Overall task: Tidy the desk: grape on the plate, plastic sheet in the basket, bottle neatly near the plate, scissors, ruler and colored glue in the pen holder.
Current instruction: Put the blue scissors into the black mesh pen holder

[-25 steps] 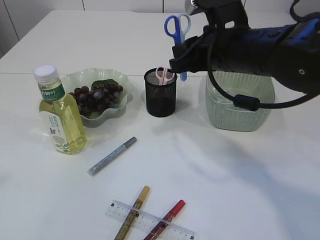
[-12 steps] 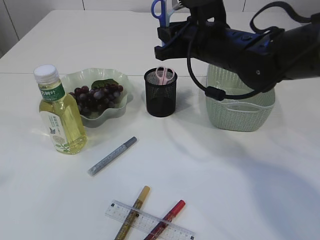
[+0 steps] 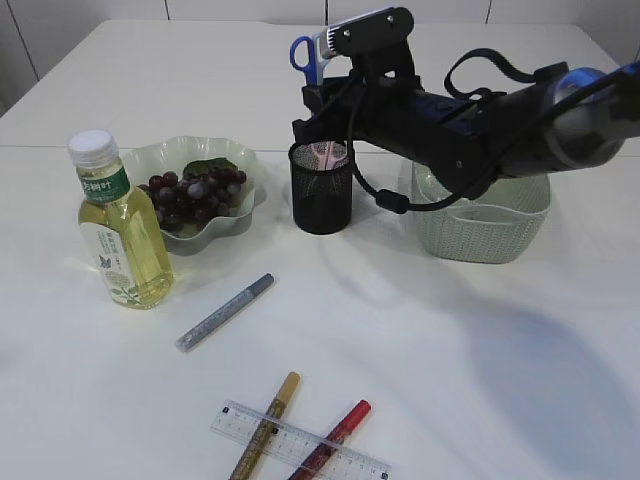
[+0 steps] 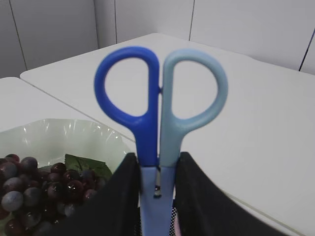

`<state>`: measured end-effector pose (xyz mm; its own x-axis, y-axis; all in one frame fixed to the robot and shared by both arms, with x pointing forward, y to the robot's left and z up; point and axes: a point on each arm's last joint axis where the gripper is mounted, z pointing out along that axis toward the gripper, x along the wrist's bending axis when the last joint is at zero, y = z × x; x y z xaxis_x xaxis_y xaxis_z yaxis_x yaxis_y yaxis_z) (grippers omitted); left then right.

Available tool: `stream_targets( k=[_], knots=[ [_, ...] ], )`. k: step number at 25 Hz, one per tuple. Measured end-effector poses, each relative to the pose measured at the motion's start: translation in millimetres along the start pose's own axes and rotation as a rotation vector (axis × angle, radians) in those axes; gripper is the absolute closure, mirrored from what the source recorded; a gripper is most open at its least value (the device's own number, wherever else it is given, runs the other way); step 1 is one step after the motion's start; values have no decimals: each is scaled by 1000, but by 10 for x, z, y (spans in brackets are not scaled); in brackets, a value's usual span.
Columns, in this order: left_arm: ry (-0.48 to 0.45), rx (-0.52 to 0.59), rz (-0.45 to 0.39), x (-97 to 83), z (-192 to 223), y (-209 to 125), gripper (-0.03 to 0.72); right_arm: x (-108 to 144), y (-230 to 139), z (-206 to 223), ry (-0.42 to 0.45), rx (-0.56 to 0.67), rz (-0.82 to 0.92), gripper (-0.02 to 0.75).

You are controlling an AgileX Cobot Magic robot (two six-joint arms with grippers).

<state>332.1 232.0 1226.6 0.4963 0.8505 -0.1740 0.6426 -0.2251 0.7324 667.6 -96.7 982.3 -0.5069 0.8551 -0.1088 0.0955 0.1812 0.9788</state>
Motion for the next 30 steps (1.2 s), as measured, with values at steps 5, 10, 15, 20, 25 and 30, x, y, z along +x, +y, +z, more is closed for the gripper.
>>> stream_targets(
  k=[5,10,15,20,25,30],
  knots=[
    [0,0,0,0,0,0,450,-26,-126,84,-10,19,14,531],
    [0,0,0,0,0,0,450,-44,-158,105,-18,16,8,531],
    [0,0,0,0,0,0,450,-42,-170,112,-17,10,3,531],
    [0,0,0,0,0,0,450,-40,-198,121,-17,16,4,531],
    [0,0,0,0,0,0,449,-37,-235,132,-17,24,21,531],
    [0,0,0,0,0,0,451,-38,-239,132,-17,29,30,531]
  ],
)
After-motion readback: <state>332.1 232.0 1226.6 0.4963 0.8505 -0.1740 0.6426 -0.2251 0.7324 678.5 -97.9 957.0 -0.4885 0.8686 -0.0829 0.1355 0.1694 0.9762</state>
